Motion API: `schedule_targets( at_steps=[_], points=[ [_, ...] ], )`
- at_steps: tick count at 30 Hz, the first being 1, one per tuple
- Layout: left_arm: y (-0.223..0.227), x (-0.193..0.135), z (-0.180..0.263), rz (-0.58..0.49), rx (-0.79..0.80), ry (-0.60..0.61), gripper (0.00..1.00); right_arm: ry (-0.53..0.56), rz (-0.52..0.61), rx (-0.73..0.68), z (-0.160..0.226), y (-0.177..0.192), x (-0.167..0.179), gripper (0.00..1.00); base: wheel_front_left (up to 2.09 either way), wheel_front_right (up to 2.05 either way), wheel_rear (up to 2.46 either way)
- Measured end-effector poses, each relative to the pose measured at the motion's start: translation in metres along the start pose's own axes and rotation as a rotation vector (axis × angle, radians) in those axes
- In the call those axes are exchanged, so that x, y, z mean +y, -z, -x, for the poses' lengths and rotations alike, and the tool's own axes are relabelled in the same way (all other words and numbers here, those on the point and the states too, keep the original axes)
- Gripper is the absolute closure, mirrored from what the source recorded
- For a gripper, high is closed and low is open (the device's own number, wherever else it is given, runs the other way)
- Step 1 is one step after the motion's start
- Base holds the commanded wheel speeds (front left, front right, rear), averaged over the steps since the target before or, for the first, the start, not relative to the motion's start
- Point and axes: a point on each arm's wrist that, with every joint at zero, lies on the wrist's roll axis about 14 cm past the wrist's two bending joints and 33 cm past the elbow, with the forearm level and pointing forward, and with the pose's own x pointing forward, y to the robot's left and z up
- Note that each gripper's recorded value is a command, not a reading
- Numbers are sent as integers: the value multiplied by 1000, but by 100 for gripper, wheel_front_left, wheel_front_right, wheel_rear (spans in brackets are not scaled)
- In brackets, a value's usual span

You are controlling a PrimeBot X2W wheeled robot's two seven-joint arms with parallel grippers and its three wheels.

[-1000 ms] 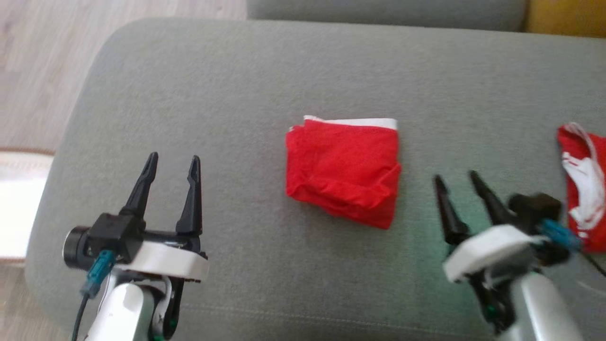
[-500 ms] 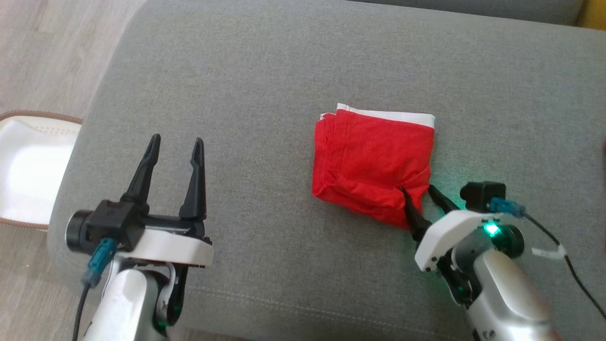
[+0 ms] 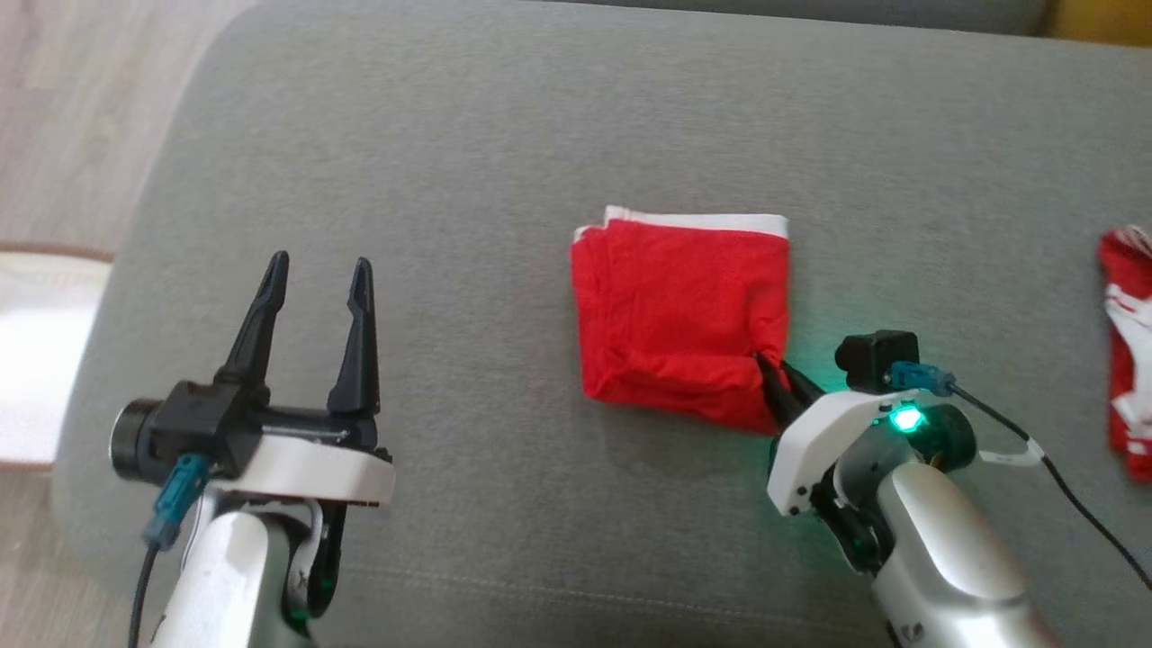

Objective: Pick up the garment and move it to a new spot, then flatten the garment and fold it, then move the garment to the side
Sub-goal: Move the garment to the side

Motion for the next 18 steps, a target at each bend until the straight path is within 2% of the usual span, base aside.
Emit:
schedule_targets(
  at_steps=[6, 13, 18],
  points=[
    [10, -25, -6, 22, 18, 72, 0, 124, 42, 12, 37, 14, -42, 100, 0, 0, 0],
    [15, -72, -25, 68, 12, 213, 0, 315, 39, 66, 95, 31, -106, 100, 0, 0, 0],
    [22, -103, -40, 84, 11, 306, 0, 388, 48, 65, 118, 27, -130, 100, 0, 0, 0]
  ],
)
